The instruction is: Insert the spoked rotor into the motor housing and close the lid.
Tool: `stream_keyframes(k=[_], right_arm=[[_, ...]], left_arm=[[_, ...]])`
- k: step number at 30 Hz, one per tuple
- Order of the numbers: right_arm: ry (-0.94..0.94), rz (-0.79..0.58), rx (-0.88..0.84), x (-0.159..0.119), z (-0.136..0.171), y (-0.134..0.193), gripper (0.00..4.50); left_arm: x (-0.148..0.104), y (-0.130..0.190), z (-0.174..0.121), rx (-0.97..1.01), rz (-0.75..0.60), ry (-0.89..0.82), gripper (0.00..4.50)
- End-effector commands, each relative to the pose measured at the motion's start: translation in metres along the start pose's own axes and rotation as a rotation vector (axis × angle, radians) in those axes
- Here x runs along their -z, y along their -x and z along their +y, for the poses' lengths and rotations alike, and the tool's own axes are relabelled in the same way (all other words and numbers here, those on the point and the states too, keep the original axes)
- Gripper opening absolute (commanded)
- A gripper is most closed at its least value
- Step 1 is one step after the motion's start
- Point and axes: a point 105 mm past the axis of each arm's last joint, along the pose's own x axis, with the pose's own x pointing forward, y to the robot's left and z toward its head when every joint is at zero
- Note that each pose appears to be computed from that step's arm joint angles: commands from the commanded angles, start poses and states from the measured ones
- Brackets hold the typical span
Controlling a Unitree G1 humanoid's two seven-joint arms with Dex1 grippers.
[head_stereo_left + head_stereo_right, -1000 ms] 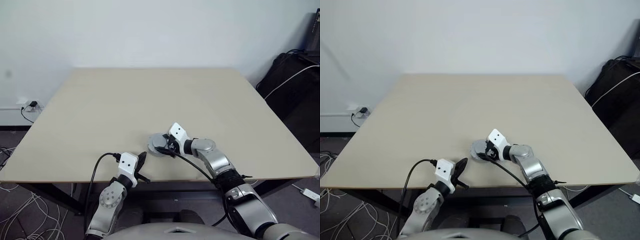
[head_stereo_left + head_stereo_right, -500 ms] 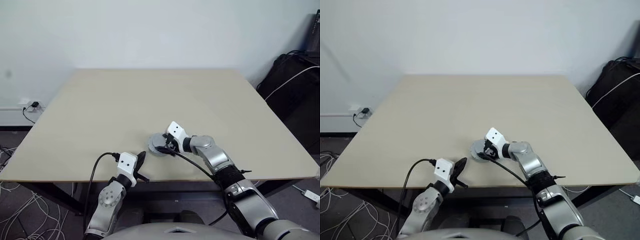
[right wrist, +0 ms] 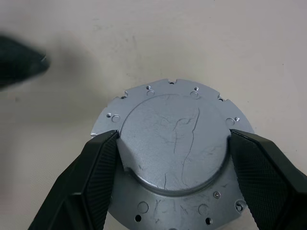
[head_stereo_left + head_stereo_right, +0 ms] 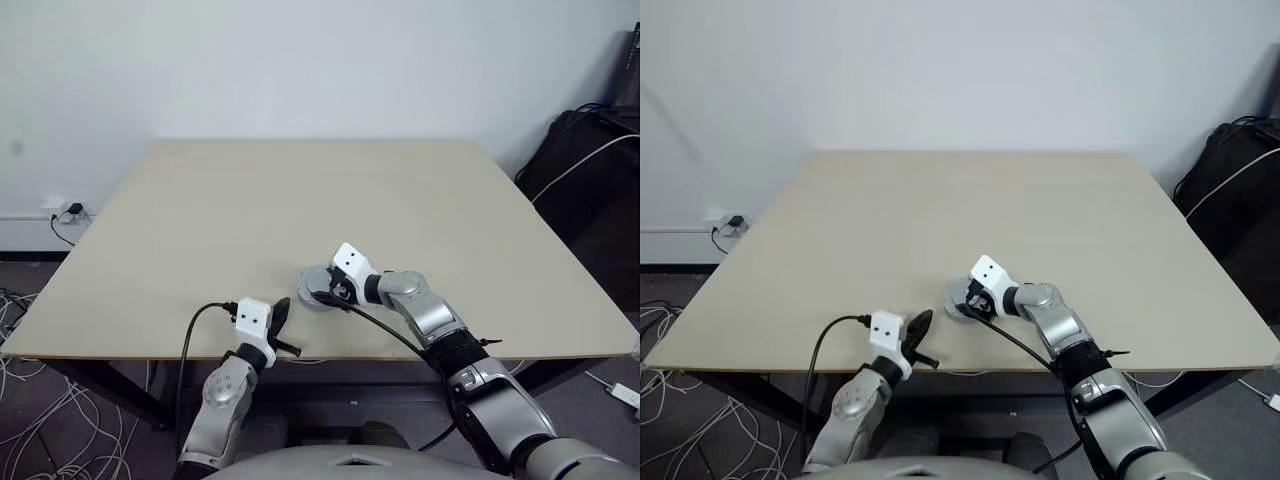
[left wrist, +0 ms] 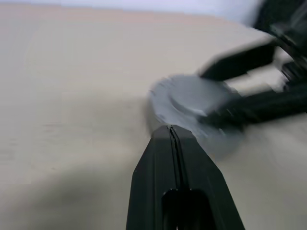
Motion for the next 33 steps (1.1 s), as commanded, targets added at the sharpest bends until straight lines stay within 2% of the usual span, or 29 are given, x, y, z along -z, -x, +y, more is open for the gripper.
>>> stream_keyframes(k=[1,5,10,18,28,33], right_arm=[[-0.036,0.112,0.032,0.029,-0.003,0.003,3.28],[-0.04,0.106,0.033,0.028,-0.002,0.002,3.28],[-0.041,0.1,0.034,0.026,-0.002,0.002,3.28],[-0.041,0.089,0.033,0.022,0.001,0.0,3.28],[-0.045,0.083,0.035,0.021,0.003,0.001,3.28],[-0.045,0.084,0.036,0.021,0.004,0.001,3.28]], left_arm=[[-0.031,-0.017,0.007,-0.06,-0.005,0.049,0.0],[-0.046,-0.033,0.008,-0.021,0.02,0.077,0.0],[-0.052,-0.05,-0.002,0.169,0.108,0.191,0.0],[-0.03,-0.064,0.004,0.331,0.39,0.176,0.0],[-0.035,-0.074,-0.009,0.475,0.456,0.195,0.0],[-0.024,-0.076,-0.013,0.475,0.538,0.143,0.0]])
